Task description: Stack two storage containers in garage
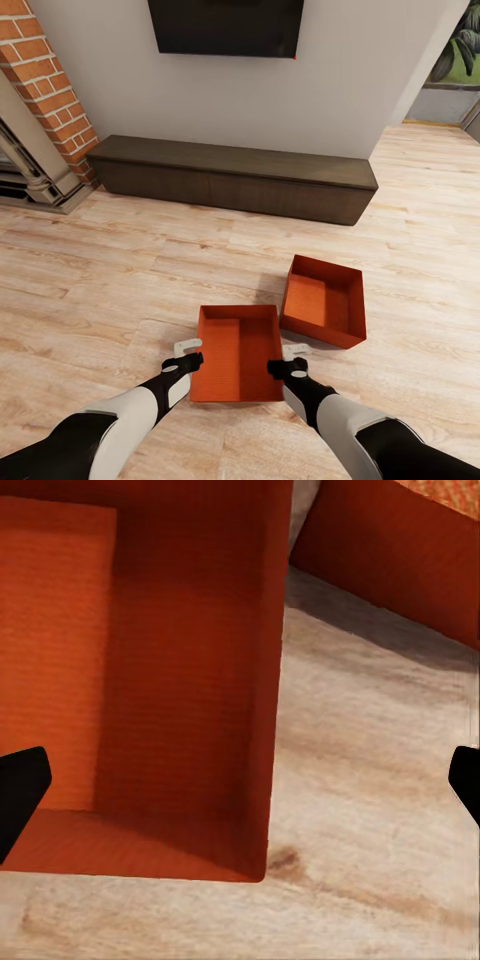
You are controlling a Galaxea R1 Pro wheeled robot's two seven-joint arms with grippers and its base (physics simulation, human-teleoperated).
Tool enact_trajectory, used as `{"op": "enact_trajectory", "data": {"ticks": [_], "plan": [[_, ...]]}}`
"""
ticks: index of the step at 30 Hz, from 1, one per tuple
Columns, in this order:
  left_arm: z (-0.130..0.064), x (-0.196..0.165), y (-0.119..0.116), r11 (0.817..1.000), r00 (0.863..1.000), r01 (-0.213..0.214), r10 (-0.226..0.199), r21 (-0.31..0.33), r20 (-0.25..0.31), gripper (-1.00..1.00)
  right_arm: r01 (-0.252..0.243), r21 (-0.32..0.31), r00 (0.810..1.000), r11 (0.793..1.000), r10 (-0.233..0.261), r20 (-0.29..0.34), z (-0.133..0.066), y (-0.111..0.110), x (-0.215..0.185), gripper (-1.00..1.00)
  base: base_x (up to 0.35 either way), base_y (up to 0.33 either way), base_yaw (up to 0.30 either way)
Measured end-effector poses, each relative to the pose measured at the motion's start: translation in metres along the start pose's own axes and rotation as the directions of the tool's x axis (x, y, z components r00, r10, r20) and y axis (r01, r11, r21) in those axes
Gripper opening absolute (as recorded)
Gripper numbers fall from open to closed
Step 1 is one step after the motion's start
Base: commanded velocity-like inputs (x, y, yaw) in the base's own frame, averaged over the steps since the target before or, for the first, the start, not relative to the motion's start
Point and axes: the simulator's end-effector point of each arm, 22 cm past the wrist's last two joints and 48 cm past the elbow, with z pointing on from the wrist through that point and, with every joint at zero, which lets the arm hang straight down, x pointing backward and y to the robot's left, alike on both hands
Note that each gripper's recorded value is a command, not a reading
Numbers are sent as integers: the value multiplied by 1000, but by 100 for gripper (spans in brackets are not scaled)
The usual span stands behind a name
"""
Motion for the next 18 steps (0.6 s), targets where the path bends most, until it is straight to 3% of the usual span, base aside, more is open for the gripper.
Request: {"op": "enact_trajectory", "data": {"ticks": [13,18], "plan": [[0,1,-2,1000,1000,-8,8,5,-2,100,17,1,1000,1000,-17,8,0,-1,-3,100,0,0,0],[0,0,-3,999,999,-34,34,8,3,100,16,0,1000,1000,-16,8,0,-1,-2,100,0,0,0]]}}
